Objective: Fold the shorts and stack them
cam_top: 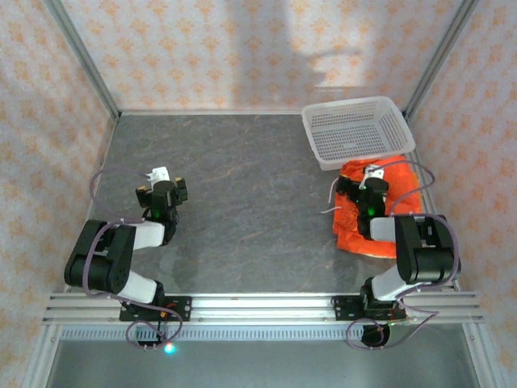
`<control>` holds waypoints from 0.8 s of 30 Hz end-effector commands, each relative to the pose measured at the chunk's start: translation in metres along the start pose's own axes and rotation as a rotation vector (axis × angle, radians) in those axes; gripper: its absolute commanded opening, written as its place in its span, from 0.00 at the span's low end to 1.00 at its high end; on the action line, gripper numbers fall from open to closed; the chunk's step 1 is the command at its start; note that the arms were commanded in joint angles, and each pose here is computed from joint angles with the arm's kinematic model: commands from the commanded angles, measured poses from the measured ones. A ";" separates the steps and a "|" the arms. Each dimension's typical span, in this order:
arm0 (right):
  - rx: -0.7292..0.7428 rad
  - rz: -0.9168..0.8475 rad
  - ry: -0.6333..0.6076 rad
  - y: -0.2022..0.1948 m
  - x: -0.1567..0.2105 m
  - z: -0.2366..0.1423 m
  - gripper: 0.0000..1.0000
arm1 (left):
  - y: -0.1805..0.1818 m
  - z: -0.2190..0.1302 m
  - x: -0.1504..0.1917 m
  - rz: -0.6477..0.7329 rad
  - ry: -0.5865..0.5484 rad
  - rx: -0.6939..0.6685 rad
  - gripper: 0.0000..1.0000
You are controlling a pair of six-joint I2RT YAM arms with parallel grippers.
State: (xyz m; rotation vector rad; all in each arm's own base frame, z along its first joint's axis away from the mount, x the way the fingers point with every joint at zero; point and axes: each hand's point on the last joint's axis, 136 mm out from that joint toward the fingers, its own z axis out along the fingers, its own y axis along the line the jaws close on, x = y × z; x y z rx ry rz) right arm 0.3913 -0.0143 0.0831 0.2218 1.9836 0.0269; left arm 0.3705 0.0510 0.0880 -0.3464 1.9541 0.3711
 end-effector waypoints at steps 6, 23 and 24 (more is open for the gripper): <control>0.073 0.009 -0.036 -0.012 -0.008 0.002 0.99 | -0.008 0.004 -0.015 -0.006 -0.044 0.041 1.00; 0.075 0.011 -0.035 -0.012 -0.008 0.002 0.99 | -0.009 0.004 -0.015 -0.003 -0.042 0.044 1.00; 0.075 0.011 -0.035 -0.012 -0.008 0.002 0.99 | -0.009 0.004 -0.015 -0.003 -0.041 0.043 1.00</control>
